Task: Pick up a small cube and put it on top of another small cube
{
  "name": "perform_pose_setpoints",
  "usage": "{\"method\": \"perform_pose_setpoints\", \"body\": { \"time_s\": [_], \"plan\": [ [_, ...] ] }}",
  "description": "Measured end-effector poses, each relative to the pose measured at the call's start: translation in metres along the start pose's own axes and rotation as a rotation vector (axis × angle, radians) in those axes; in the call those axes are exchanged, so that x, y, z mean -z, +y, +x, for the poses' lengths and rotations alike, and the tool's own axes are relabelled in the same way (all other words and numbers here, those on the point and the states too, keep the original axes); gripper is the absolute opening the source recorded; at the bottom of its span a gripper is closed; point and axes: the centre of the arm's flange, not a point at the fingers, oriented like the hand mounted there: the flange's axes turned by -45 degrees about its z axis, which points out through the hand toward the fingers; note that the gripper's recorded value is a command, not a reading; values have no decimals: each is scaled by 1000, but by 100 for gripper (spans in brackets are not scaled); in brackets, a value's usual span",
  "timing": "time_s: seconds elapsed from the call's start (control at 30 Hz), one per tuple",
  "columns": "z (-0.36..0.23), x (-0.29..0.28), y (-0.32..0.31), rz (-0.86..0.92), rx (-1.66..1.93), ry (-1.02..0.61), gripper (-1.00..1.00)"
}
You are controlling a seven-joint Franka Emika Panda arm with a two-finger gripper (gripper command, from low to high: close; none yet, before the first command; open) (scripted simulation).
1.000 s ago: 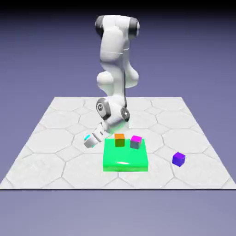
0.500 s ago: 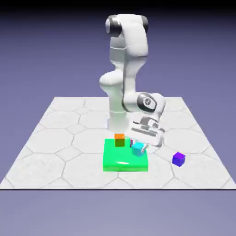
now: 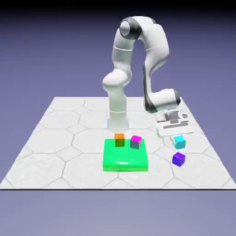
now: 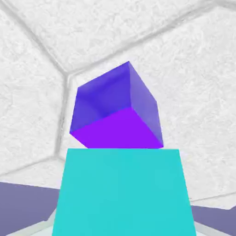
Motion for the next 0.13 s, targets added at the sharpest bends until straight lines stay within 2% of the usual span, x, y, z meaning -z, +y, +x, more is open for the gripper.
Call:
{"method": "perform_pose_setpoints", "body": {
  "time_s": [0.03,0.07,0.13],
  "plan": [
    [3,-10,0,-1,-1,2,-100],
    [5,-16,0,-2,-1,3,100],
    [5,-16,0,-3,-1,3,100]
  ]
}}
